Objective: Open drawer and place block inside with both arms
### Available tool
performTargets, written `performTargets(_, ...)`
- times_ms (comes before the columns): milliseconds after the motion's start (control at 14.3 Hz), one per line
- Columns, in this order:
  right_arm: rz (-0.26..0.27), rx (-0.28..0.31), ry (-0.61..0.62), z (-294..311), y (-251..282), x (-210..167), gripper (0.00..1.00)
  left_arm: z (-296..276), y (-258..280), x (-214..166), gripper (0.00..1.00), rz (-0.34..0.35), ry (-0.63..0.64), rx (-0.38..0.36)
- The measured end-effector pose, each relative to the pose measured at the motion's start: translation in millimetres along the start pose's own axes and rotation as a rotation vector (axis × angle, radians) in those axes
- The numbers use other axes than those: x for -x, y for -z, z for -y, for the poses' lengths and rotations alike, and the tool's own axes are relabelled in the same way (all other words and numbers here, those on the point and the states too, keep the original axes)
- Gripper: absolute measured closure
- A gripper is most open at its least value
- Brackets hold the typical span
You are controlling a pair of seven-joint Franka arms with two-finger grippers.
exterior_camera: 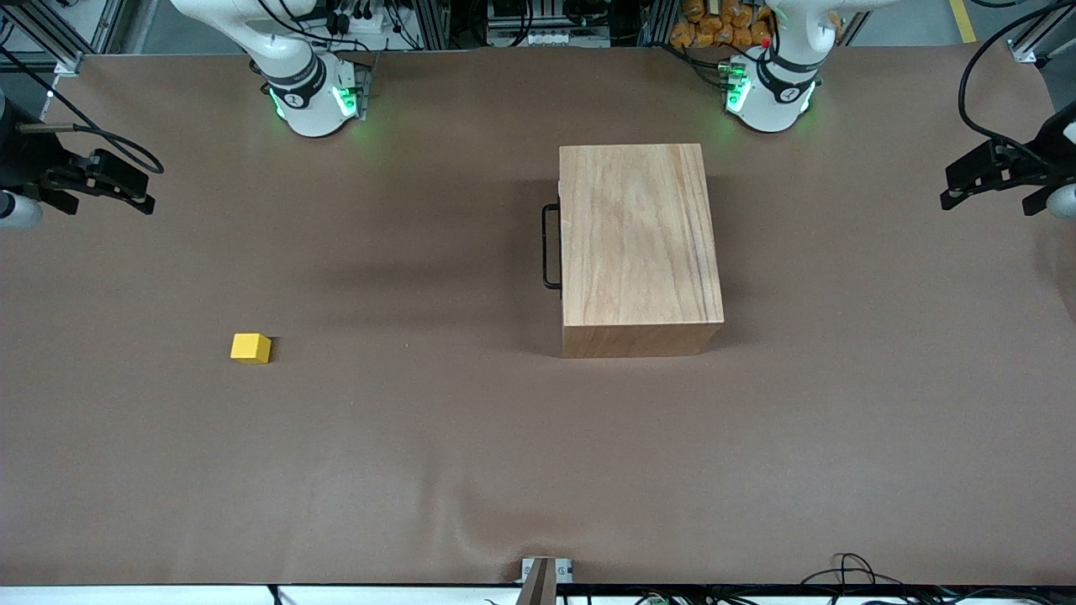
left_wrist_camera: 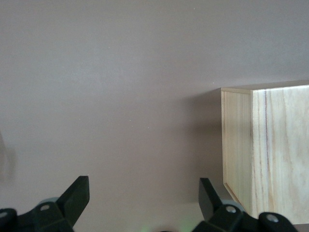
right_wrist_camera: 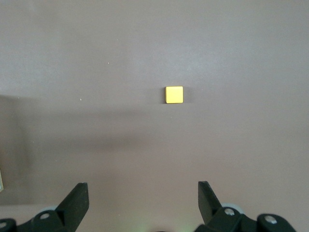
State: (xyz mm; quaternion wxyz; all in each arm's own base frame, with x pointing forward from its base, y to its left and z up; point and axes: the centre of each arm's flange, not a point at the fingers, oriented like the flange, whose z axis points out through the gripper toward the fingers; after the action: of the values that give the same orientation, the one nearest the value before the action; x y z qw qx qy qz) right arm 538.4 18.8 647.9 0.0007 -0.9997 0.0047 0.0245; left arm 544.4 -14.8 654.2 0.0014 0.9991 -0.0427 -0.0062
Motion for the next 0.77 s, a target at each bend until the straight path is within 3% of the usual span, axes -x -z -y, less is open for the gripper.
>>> performTargets(490, 0.035, 0.002, 0.011, -1, -3, 3, 0.00, -7, -13, -7, 0.00, 0.025, -0.014, 0.002)
performTargets(770, 0.060, 0.003, 0.014, -7, -6, 5, 0.00, -72, -44, -23, 0.00, 0.080, -0.034, 0.000)
